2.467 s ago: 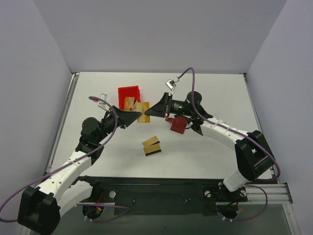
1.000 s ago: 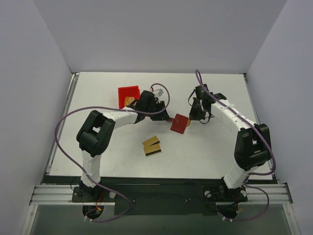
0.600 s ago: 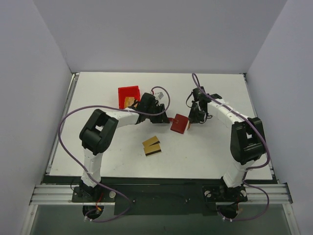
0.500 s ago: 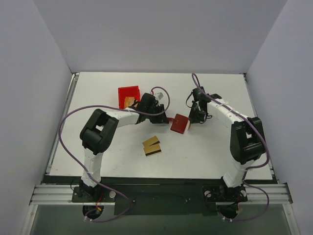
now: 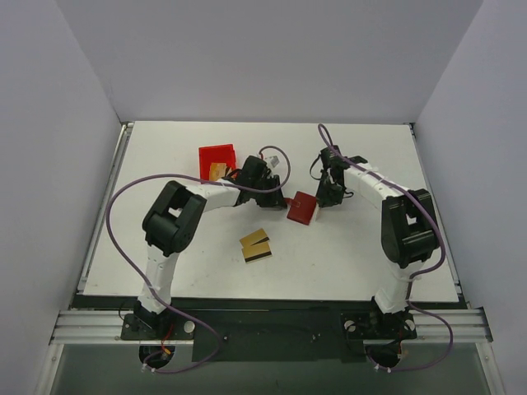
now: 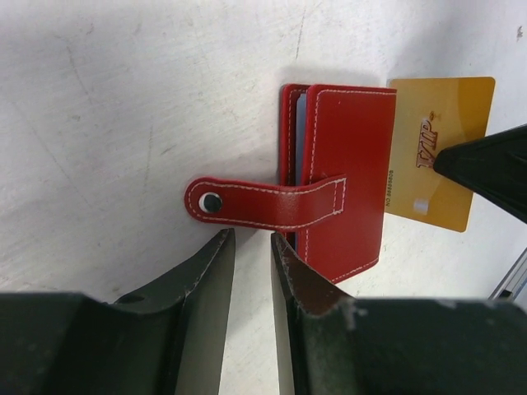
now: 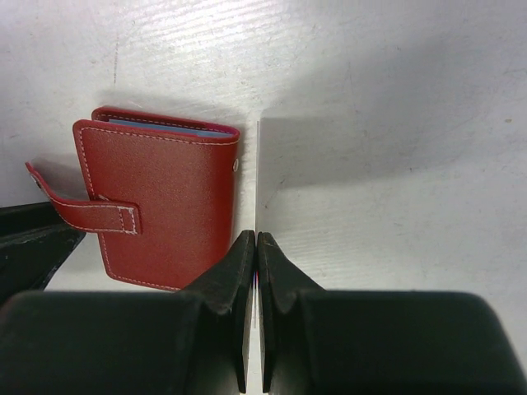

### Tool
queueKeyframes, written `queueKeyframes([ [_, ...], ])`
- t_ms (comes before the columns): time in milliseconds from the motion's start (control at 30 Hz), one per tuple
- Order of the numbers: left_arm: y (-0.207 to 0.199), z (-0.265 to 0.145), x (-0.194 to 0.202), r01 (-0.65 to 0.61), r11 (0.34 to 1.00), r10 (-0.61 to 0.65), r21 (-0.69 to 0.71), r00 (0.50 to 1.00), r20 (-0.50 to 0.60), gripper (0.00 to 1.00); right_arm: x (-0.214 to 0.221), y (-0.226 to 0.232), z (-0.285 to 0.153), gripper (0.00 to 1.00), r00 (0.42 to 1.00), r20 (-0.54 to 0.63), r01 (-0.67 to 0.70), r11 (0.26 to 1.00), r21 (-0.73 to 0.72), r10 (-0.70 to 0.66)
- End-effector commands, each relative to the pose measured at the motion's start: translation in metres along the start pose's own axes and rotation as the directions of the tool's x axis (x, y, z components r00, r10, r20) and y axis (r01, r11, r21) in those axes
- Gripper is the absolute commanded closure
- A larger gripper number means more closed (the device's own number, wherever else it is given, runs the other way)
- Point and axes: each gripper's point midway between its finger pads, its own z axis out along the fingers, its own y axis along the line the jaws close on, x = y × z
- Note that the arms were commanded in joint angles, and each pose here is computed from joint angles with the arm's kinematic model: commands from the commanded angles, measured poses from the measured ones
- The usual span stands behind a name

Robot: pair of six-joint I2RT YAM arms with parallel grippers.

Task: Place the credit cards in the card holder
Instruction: Open the card holder at the center of the board.

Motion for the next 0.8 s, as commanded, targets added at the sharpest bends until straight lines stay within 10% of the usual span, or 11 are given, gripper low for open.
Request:
queueKeyframes([
  [0, 0.002, 0.011, 0.008, -0.010, 1.000, 0.010, -0.007, 0.999, -0.037, 0.66, -0.008, 0.003, -0.003, 1.00, 1.000, 0.006, 0.009, 1.000, 0.001, -0.009],
  [767, -0.037, 0.002, 0.015, -0.079, 0.986, 0.085, 0.146, 0.996, -0.038, 0.70, 0.002, 0.022, 0.003, 1.00, 0.999, -0.025, 0.027, 0.996, -0.088, -0.030],
])
